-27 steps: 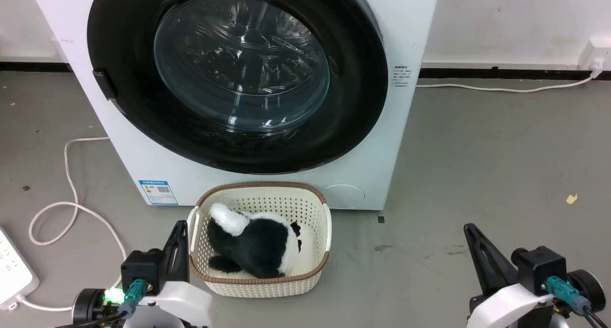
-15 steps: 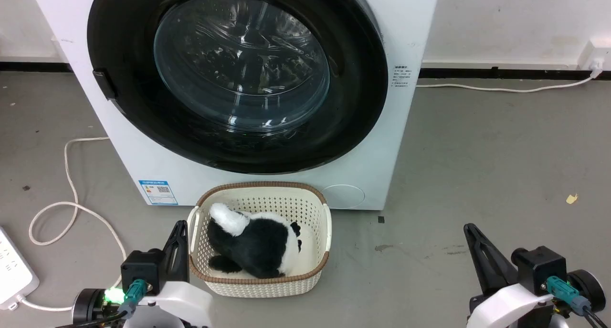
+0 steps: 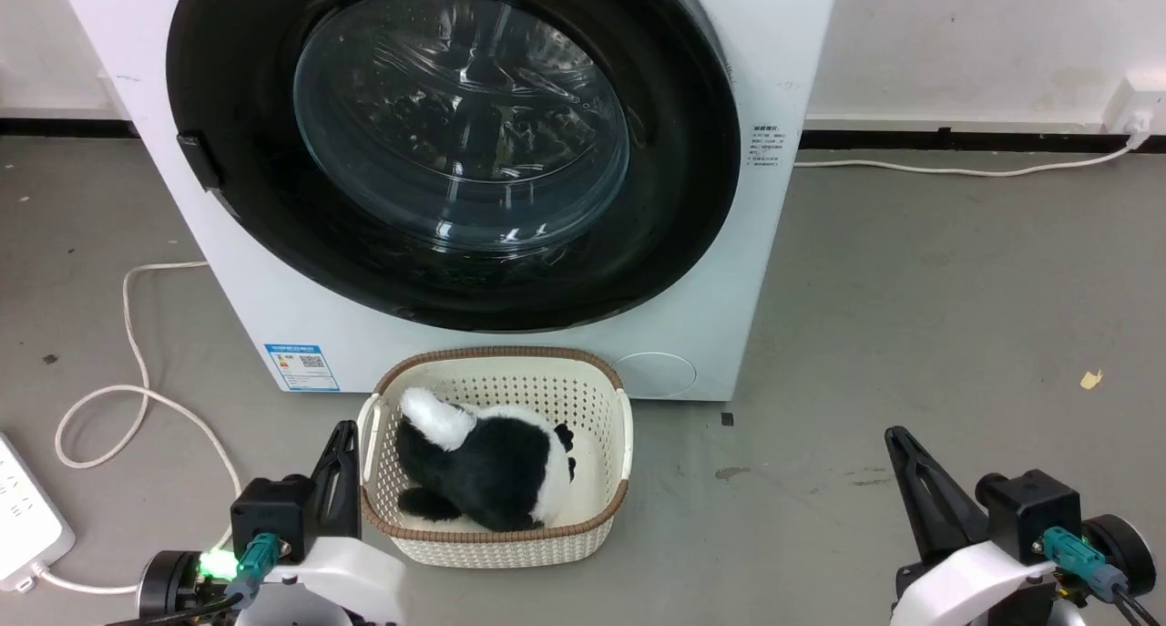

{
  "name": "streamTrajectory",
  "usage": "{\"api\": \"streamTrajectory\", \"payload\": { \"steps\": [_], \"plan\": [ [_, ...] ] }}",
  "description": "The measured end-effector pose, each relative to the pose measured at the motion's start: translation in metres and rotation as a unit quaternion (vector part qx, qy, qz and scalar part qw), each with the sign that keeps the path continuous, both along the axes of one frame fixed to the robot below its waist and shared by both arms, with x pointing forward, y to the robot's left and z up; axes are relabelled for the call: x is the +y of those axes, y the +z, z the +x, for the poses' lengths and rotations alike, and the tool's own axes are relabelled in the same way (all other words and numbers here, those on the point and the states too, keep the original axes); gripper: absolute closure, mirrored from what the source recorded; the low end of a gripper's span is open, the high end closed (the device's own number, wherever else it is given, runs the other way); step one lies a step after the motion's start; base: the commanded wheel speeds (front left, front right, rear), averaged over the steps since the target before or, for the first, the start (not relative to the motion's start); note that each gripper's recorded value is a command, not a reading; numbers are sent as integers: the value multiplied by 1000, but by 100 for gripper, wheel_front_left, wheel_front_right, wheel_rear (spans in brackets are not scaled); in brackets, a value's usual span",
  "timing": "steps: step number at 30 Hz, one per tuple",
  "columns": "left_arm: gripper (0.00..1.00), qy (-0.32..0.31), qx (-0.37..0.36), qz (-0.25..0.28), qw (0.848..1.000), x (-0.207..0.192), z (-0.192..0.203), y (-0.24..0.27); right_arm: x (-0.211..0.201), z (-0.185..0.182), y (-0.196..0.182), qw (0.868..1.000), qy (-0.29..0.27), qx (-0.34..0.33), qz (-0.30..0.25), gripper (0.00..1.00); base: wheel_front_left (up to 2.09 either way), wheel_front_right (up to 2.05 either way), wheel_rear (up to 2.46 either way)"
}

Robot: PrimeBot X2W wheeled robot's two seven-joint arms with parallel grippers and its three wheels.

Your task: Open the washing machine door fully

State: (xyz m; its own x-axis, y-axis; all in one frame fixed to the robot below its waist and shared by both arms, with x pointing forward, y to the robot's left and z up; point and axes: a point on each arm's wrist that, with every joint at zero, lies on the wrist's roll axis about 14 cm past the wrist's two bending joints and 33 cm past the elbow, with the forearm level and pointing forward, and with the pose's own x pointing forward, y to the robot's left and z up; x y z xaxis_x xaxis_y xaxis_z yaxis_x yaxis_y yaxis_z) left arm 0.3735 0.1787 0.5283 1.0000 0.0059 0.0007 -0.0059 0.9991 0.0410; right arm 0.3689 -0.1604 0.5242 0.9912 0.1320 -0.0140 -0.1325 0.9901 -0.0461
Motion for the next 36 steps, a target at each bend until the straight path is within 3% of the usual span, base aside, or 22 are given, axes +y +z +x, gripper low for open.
{"api": "streamTrajectory", "payload": {
  "steps": [36],
  "plan": [
    [100,0,0,0,1000,0,0,0,0,0,0,1000,0,0,0,100,0,0,0]
  ]
}}
